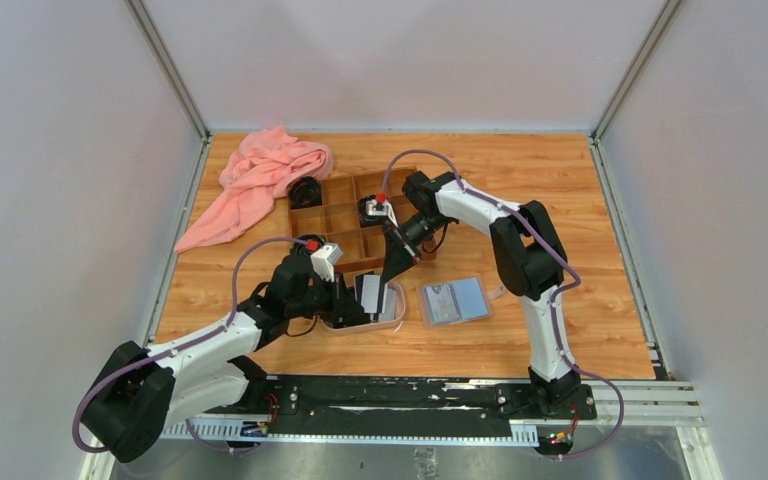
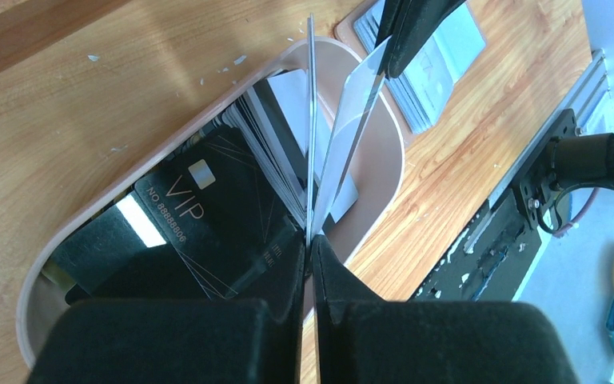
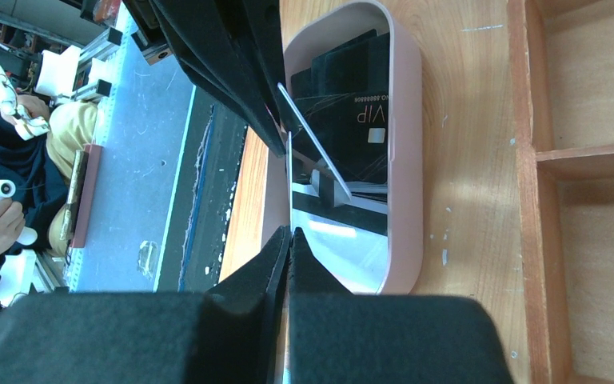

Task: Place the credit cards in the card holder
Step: Place the credit card in the storage box.

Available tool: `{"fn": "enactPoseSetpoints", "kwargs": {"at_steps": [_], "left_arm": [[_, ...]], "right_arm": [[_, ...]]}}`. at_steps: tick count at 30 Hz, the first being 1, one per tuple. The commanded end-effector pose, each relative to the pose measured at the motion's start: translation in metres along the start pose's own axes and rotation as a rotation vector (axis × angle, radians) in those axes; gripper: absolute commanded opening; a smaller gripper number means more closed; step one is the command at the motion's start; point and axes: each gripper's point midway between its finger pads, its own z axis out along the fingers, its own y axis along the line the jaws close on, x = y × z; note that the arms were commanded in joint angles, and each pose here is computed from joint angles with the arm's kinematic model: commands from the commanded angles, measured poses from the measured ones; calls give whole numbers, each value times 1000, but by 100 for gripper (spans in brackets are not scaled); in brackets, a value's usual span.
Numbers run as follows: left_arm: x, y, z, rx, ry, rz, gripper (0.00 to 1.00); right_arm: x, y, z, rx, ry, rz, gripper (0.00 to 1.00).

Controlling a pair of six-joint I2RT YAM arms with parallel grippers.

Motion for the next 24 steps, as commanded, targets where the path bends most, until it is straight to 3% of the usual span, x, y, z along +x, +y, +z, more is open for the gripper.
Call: {"fn": "enactPoseSetpoints", "kwargs": {"at_steps": [1,8,24], "left_arm": [[13,13,2,-49,42,-49,16],[6,15,-1,-69,0,-58,37],[-43,-21,-39,33,-258,19,48]], "right_arm": [[0,5,-1,9,26,-11,0],[-1,4,0,4,20,-1,0],[-12,35,-29,31,6,-67,0]]}}
